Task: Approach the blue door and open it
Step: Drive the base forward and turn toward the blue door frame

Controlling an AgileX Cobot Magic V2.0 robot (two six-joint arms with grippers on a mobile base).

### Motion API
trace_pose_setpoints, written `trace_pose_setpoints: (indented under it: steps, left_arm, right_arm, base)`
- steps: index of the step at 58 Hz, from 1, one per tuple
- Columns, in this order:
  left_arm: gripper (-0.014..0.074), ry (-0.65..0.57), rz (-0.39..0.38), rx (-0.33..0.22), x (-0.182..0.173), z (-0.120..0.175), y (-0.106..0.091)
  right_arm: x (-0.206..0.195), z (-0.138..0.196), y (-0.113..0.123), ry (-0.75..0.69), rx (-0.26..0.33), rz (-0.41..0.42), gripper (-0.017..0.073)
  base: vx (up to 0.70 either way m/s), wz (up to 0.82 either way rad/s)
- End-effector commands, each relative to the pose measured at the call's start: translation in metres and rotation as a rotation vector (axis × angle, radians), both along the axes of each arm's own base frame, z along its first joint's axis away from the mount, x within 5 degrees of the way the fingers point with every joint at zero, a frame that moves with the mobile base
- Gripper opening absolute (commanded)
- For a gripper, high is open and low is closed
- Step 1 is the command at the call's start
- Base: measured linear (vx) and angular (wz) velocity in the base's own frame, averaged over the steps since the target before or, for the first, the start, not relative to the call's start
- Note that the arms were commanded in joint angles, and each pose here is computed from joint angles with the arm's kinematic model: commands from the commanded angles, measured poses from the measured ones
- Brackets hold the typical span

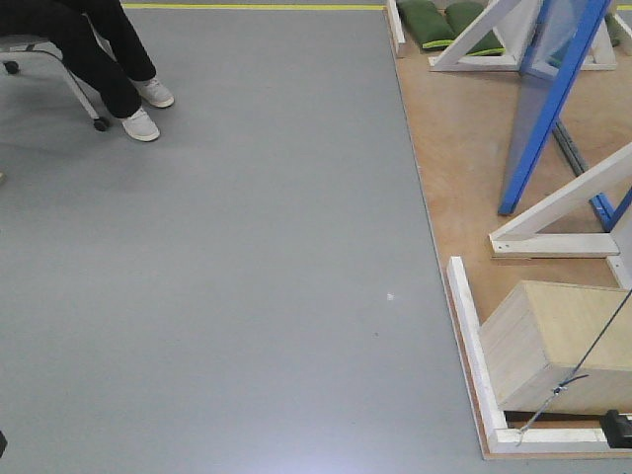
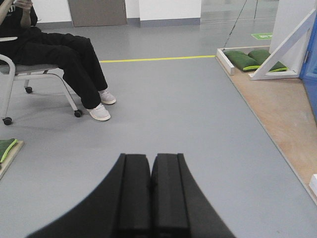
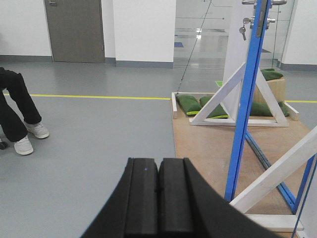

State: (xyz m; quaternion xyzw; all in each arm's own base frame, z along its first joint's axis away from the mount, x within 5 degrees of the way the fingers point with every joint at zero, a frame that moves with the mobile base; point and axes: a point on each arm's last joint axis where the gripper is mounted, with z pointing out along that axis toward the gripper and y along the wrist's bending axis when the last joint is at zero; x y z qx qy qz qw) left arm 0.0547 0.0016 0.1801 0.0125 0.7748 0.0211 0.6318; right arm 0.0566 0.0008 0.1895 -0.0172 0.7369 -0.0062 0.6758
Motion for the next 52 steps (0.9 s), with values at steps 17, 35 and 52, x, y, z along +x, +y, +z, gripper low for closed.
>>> trace_pose_setpoints:
  steps: [17,35,52]
  left_arm:
    - [0.0073,-0.123,-0.011,-0.009,-0.0005,0.017,-0.0009]
    - [0.0073,-0.123,-0.011,-0.009,-0.0005,0.017,-0.0009]
    - [0.0073,-0.123,-0.011,-0.009,-0.0005,0.017,-0.0009]
  right_arm:
    - [-0.0006,0.0071,-0.0005,-0.09,-0.009,-0.007,0.0012]
    - [-0.0006,0.007,-0.0005,-0.089,-0.009,-0.007,0.0012]
    - [-0.0006,0.007,-0.0005,-0.089,-0.009,-0.007,0.0012]
  base:
    - [0.0,0.0]
    - [0.0,0.0]
    - [0.0,-0.01]
